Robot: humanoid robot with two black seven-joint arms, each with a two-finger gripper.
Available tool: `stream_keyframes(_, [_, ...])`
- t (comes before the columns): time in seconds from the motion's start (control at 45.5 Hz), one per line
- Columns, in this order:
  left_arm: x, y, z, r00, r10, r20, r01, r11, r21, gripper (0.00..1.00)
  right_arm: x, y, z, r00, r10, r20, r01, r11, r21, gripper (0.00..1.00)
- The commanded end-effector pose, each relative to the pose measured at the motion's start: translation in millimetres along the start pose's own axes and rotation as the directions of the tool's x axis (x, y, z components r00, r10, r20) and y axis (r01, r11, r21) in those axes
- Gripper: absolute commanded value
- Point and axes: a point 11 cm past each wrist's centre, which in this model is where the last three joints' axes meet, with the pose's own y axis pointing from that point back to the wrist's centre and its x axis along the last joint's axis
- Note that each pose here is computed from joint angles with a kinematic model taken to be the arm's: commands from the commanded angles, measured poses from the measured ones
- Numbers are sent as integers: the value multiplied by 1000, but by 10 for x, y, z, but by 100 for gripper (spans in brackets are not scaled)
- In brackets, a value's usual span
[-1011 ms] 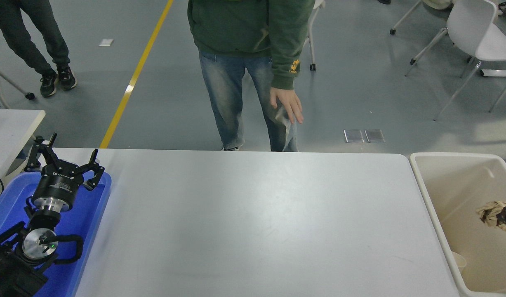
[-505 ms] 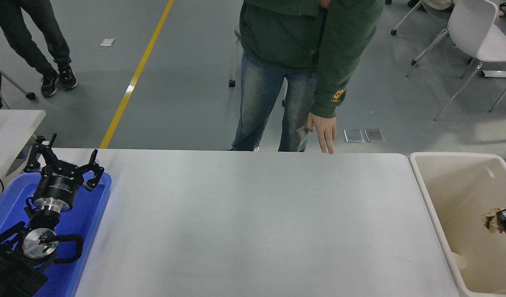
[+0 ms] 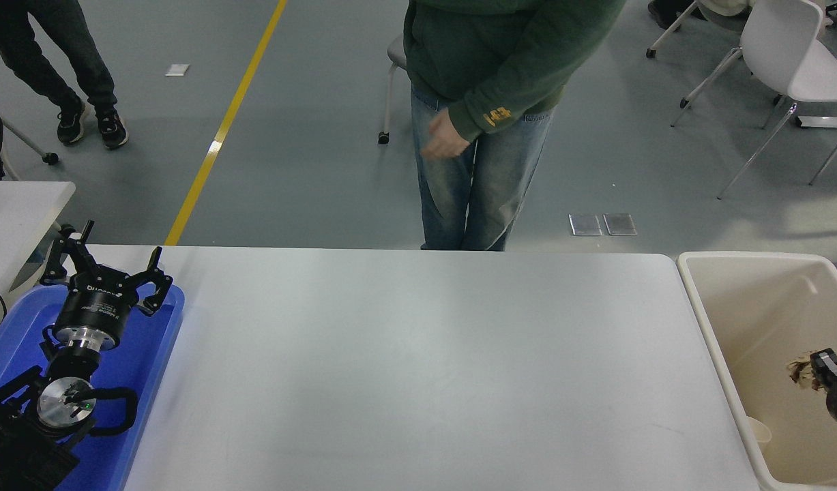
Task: Clean the table surface
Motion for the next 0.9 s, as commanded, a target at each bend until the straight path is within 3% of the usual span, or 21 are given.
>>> stream_keyframes(0.0, [0, 0, 0, 1000, 0, 0, 0, 1000, 0, 100, -5, -6, -25, 1000, 3, 3, -3, 1000, 2, 99])
stream_keyframes(0.286, [4, 6, -9, 1000, 2, -2, -2, 1000, 1, 100, 51, -7, -37, 999, 19, 44, -19, 1000, 5, 100])
stream_keyframes(0.418, [4, 2, -3, 1000, 3, -1, -3, 1000, -2, 100, 32, -14, -73, 994, 16, 109, -17, 1000, 13, 99])
stream_keyframes(0.505, [7, 6, 1, 1000, 3, 0, -3, 1000, -2, 100, 39, -27, -153, 971, 25, 236, -34, 999, 31, 99])
stream_keyframes(0.593, [5, 6, -7, 1000, 3, -1, -3, 1000, -1, 100, 80, -32, -228, 899, 45, 435, -74, 996, 51, 100])
stream_keyframes(0.681, [5, 6, -7, 1000, 3, -1, -3, 1000, -1, 100, 125, -33, -359, 751, 35, 660, -123, 989, 87, 100])
stream_keyframes(0.791, [7, 6, 1, 1000, 3, 0, -3, 1000, -2, 100, 331, 19, -742, 647, -61, 760, -153, 966, 208, 100])
stream_keyframes(0.879, [7, 6, 1, 1000, 3, 0, -3, 1000, -2, 100, 238, 167, -998, 599, -201, 775, -112, 937, 330, 100])
